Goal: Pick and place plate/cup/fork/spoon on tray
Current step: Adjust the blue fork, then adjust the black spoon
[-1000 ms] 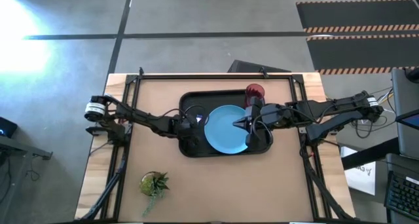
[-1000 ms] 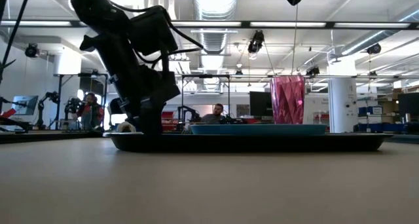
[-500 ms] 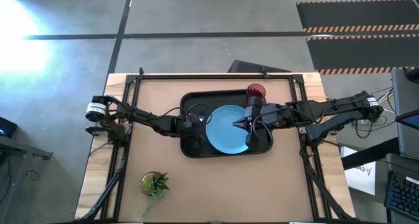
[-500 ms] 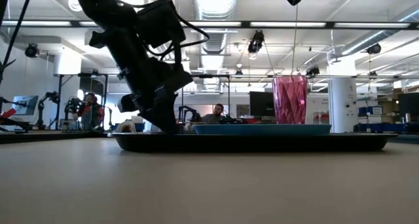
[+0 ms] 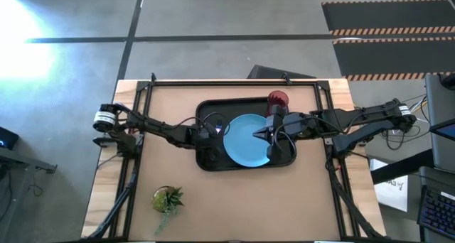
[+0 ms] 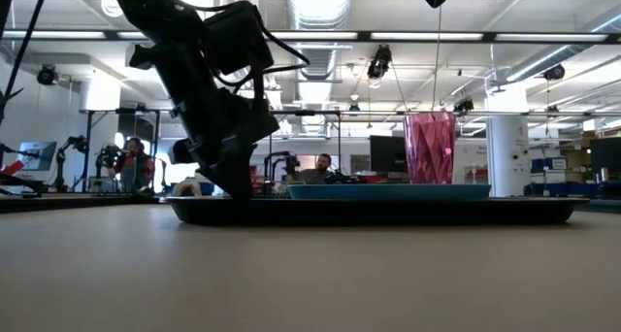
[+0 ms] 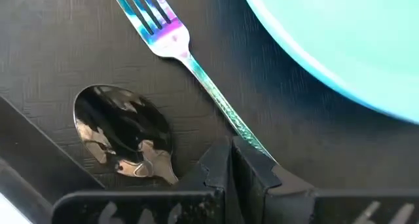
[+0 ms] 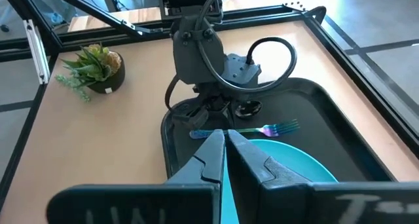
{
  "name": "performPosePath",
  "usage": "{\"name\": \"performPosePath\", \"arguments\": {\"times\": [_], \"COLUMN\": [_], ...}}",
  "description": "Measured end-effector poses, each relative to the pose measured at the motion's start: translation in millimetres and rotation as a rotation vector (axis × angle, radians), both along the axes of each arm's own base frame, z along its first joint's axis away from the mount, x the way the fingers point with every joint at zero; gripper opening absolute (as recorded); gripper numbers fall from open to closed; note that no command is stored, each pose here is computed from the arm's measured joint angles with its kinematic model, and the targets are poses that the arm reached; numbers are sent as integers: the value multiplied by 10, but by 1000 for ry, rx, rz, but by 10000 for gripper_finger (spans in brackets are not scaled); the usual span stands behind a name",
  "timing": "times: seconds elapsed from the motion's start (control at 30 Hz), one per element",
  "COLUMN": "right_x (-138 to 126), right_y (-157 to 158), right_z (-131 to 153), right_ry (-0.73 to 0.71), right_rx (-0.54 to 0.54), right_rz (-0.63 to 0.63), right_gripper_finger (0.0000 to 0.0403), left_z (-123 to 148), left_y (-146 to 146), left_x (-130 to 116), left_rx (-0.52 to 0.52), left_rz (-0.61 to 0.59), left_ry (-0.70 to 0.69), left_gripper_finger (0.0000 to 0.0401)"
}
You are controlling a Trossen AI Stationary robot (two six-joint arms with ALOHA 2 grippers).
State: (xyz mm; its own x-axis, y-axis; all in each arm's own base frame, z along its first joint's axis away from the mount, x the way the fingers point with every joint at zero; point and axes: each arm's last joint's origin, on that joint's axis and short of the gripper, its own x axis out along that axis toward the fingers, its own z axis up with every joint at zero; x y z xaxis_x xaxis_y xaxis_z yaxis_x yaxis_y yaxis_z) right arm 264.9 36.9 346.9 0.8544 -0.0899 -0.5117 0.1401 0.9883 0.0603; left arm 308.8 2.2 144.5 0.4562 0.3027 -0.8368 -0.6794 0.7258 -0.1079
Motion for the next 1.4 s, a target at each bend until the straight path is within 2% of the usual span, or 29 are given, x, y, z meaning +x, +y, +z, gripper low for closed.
{"name": "performPosePath", "arguments": {"times": [0.4, 0.73, 0.9, 1.4], "right_x": [0, -2, -3, -22], "right_y": [1, 1, 1, -2], "right_z": [0, -4, -4, -36], "right_ry": [1, 4, 6, 44], "right_rx": [-1, -2, -2, -8], "right_rz": [1, 1, 1, 2], "right_gripper_finger": [9, 9, 9, 9], "left_z": [-125, 57, 53, 107], "left_y": [-57, -100, -99, -92], "left_x": [92, 288, 287, 18], "left_rx": [-3, -36, -31, 2], "left_rz": [-17, -46, -44, -28], "left_ry": [20, -81, -85, 135], "left_gripper_finger": [0, 0, 0, 0]}}
